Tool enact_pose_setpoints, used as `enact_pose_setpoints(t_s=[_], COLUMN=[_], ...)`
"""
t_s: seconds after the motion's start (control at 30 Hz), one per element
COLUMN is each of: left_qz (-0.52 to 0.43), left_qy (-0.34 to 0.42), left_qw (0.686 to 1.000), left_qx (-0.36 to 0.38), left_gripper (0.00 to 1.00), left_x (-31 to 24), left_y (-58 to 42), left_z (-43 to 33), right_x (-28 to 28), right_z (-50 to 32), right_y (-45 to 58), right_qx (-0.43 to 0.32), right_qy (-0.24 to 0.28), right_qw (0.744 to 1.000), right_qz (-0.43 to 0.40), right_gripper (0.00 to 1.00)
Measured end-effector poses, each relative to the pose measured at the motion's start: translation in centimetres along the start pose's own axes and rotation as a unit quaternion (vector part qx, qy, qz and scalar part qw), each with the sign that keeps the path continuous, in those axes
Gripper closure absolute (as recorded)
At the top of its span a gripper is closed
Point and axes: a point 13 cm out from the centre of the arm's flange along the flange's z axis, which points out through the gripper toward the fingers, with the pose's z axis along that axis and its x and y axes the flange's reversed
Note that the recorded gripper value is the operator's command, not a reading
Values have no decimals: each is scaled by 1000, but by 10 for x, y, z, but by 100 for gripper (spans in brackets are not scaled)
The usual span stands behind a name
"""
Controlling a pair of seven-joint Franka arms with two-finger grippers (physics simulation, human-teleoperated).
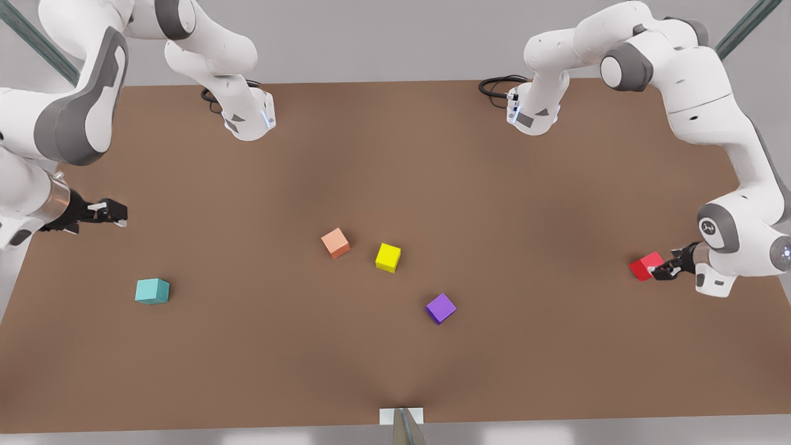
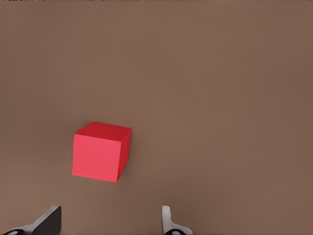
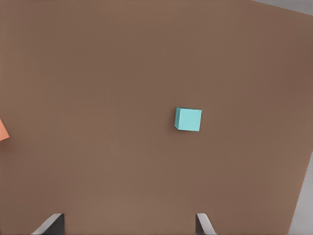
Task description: Pick up red wooden cube and pass to hand red wooden cube and place in blue wooden cube
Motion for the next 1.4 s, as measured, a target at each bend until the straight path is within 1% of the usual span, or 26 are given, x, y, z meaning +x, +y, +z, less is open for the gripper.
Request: enact_pose_setpoints(t_s=[0.13, 0.27, 0.43, 0.8, 0.83, 0.87, 0.9, 0.93, 1.03, 1.07, 1.1, 1.17, 1.2, 1.23, 1.3, 1.33, 1.37, 1.4], left_qz=[-12, -5, 7, 32, 34, 35, 37, 39, 46, 56, 76, 130, 153, 175, 247, 275, 288, 296], left_qy=[-5, 1, -14, -23, -23, -25, -27, -30, -40, -47, -56, -60, -51, -30, 40, 77, 110, 139], left_qw=[1000, 1000, 1000, 999, 999, 999, 999, 999, 998, 997, 995, 984, 976, 967, 935, 917, 900, 885], left_qx=[0, -3, -2, -1, 0, 0, 1, 2, 3, 15, 36, 103, 143, 184, 252, 279, 306, 331], left_gripper=[0, 0, 0, 0, 3, 17, 44, 58, 58, 58, 58, 58, 58, 58, 58, 57, 57, 58], left_x=[-14, -8, -17, -30, -31, -32, -33, -35, -38, -36, -33, -11, 10, 40, 135, 175, 198, 212], left_y=[18, 30, 44, 45, 45, 44, 43, 42, 35, 12, -30, -148, -202, -251, -355, -392, -417, -435], left_z=[35, 72, 90, 129, 133, 135, 136, 135, 127, 114, 91, 29, -3, -28, -61, -67, -69, -67], right_x=[-23, -33, -18, -21, -21, -21, -21, -21, -20, -20, -19, -22, -28, -38, -58, -67, -75, -88], right_z=[26, 37, 32, 36, 37, 38, 39, 40, 44, 44, 45, 50, 61, 83, 138, 166, 191, 203], right_y=[0, 7, 19, 19, 18, 19, 20, 23, 26, 25, 25, 27, 36, 53, 104, 128, 152, 175], right_qx=[-8, -12, -16, -17, -20, -23, -26, -29, -36, -37, -38, -43, -62, -101, -211, -278, -344, -403], right_qy=[1, 0, -4, -8, -8, -8, -7, -7, -4, -3, -3, 0, 5, 16, 49, 66, 80, 82], right_qw=[1000, 1000, 1000, 1000, 1000, 1000, 1000, 1000, 999, 999, 999, 999, 998, 994, 975, 958, 935, 911], right_qz=[1, -4, -11, -9, -8, -7, -8, -10, -10, -9, -9, -11, -17, -26, -39, -38, -35, -38], right_gripper=[0, 0, 0, 0, 0, 0, 0, 0, 0, 0, 0, 0, 0, 0, 0, 0, 0, 0])
